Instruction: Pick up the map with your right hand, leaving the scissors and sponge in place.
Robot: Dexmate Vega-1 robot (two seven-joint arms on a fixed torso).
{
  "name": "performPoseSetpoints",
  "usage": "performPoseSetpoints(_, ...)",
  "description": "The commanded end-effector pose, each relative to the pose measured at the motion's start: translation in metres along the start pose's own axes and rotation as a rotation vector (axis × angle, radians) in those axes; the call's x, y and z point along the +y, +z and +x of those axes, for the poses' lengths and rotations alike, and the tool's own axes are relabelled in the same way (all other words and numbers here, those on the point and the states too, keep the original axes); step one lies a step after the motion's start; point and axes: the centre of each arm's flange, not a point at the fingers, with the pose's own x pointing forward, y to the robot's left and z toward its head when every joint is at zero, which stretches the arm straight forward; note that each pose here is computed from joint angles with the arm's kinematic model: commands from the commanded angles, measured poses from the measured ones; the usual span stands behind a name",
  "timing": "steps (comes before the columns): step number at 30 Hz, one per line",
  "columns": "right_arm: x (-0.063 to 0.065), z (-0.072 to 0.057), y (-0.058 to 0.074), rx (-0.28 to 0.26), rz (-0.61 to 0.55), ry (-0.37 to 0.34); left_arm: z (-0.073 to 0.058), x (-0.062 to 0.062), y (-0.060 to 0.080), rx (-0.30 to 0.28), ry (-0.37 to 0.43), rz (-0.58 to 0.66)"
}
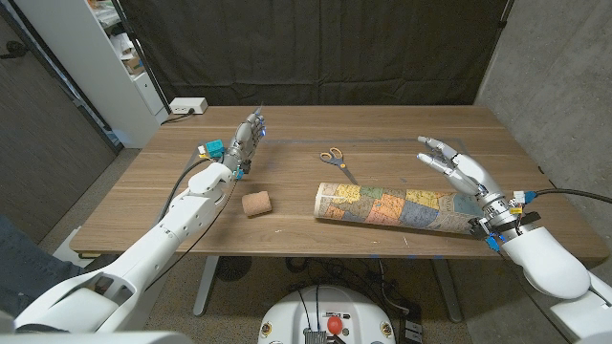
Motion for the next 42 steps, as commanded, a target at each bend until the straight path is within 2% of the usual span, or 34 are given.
performPoseSetpoints(1, 0.001, -0.004, 0.003, 0.020, -0.060, 0.024, 0.007, -0.001, 0.001, 0.006, -0.008, 0.008)
performPoseSetpoints(7, 0.000, -0.008, 0.005, 0.032, -0.100, 0.038, 0.009, -0.004, 0.002, 0.008, -0.015, 0.012)
performPoseSetpoints(22, -0.002, -0.010, 0.024, 0.051, -0.208, 0.070, 0.003, -0.007, 0.000, 0.010, -0.014, 0.011)
performPoseSetpoints(35, 0.001, -0.011, 0.030, 0.072, -0.293, 0.109, -0.001, -0.007, 0.001, 0.007, -0.016, 0.013)
performPoseSetpoints(42, 0.002, -0.012, 0.029, 0.075, -0.292, 0.131, -0.003, -0.006, 0.002, 0.006, -0.017, 0.013)
